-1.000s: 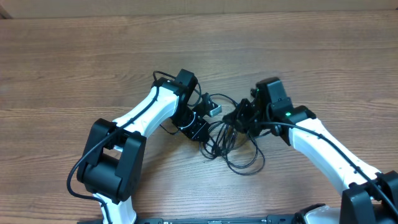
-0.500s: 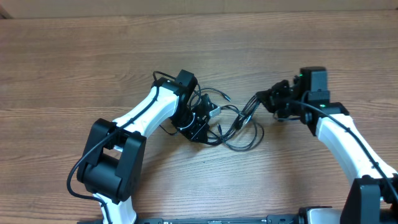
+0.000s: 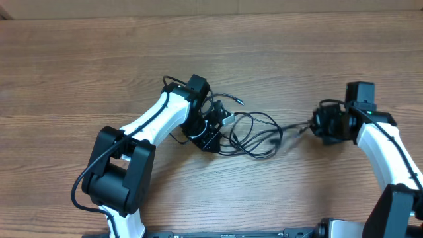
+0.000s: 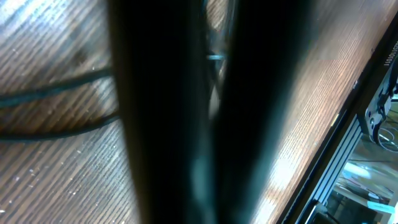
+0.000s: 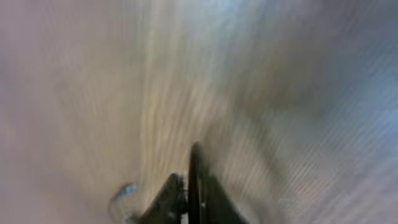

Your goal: Untangle cables

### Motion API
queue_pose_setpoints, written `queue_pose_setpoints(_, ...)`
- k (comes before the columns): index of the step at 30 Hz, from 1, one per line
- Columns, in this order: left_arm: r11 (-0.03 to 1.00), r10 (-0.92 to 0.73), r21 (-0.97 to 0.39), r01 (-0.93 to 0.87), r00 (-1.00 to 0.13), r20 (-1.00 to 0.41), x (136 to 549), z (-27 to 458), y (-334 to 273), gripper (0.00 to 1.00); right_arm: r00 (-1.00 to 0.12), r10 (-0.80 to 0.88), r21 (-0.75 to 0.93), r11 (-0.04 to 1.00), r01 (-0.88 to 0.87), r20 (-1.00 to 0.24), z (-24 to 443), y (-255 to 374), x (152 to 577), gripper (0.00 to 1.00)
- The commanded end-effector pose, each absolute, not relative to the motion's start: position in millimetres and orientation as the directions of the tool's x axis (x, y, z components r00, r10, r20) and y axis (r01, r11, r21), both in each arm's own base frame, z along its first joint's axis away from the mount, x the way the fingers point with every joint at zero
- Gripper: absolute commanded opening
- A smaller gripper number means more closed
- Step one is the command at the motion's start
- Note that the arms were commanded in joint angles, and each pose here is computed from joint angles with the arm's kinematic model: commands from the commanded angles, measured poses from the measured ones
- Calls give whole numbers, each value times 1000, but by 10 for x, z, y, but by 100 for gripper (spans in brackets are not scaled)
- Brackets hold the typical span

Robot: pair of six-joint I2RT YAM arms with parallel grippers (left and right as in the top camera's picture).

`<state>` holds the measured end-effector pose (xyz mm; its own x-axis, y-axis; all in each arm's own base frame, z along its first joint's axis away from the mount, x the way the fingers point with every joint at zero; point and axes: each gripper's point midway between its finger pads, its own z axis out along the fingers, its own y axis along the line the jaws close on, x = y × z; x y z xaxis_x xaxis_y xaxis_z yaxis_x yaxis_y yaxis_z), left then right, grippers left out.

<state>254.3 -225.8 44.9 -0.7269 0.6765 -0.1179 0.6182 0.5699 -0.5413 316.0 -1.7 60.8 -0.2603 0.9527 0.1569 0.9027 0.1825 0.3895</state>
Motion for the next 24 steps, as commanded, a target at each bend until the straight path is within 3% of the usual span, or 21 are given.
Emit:
queue_pose_setpoints(1, 579, 669, -524, 625, -731, -133, 2572, 535, -2248, 4, -240, 971, 299, 228, 927, 2, 525, -363, 3035, 26)
queue_pose_setpoints(4, 579, 669, -524, 625, -731, -133, 2571, 535, -2248, 4, -295, 955, 249, 296, 922, -44, 496, -428, 2946, 40)
queue_pose_setpoints(9, 579, 669, -525, 624, -732, -133, 2572, 536, -2249, 4, -390, 919, 235, 393, 889, -64, 490, -421, 2922, 49)
queue_pose_setpoints(13, 578, 668, -525, 624, -732, -134, 2572, 537, -2251, 4, -556, 831, 293, 539, 790, -28, 514, -237, 2951, 49)
queue_pose_setpoints(16, 557, 661, -551, 621, -733, -157, 2575, 572, -2314, 4, -738, 675, 403, 674, 619, 4, 583, 71, 2974, 49)
queue_pose_setpoints(21, 482, 634, -614, 625, -733, -248, 2631, 693, -2511, 4, -799, 601, 408, 724, 556, 23, 583, 239, 2895, 50)
queue_pose_setpoints(24, 430, 613, -645, 632, -729, -304, 2668, 778, -2623, 11, -811, 584, 408, 735, 542, 24, 583, 299, 2889, 51)
